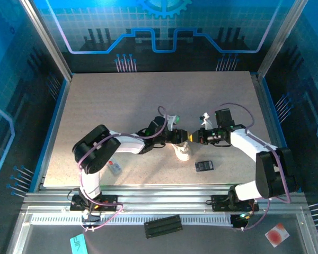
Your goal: Tie the shoes
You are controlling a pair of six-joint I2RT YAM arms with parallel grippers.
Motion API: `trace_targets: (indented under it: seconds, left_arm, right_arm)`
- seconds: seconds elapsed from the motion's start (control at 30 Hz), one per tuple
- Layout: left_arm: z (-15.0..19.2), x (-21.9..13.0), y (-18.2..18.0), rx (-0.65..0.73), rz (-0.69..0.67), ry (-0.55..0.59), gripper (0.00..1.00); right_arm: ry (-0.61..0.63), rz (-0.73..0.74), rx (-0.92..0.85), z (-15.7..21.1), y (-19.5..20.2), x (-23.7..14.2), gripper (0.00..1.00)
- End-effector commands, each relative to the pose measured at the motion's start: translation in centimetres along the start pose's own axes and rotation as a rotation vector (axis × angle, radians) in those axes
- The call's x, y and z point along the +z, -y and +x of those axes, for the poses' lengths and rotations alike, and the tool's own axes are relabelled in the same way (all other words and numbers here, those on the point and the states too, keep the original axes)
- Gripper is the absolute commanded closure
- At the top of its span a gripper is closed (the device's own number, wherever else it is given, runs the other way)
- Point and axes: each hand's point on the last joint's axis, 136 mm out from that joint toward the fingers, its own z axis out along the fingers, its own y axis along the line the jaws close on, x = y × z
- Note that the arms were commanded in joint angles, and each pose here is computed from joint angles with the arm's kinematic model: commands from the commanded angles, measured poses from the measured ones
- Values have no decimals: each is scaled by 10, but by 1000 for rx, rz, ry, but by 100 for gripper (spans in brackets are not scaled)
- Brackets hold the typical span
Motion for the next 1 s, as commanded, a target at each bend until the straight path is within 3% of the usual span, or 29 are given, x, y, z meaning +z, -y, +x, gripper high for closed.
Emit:
trace_targets:
  seconds: [0.0,0.23,0.33,0.53,0.63,0.77,0.97]
  left_arm:
    - [-2,-20,3,85,-14,-39,58]
    - [-17,-48,6,238,-76,-58,56]
    - [-25,-61,20,398,-58,-38,61]
    - [-48,-81,46,750,-44,80,60]
    - [-48,-75,63,884,8,49,60]
    - [-33,-56,71,961,80,-10,58]
    - [-28,-41,70,980,51,8,56]
  right_arm:
    - [-48,38,0,10,-3,-15,100]
    - [-49,32,-11,4,-16,-28,100]
    - [-41,14,-25,-3,-28,-36,100]
    - [-39,-7,-56,-9,-51,-55,100]
    - [-24,-25,-63,-13,-59,-59,100]
    - [-6,-59,-71,-19,-67,-59,100]
    - [18,-100,-74,-25,-78,-59,100]
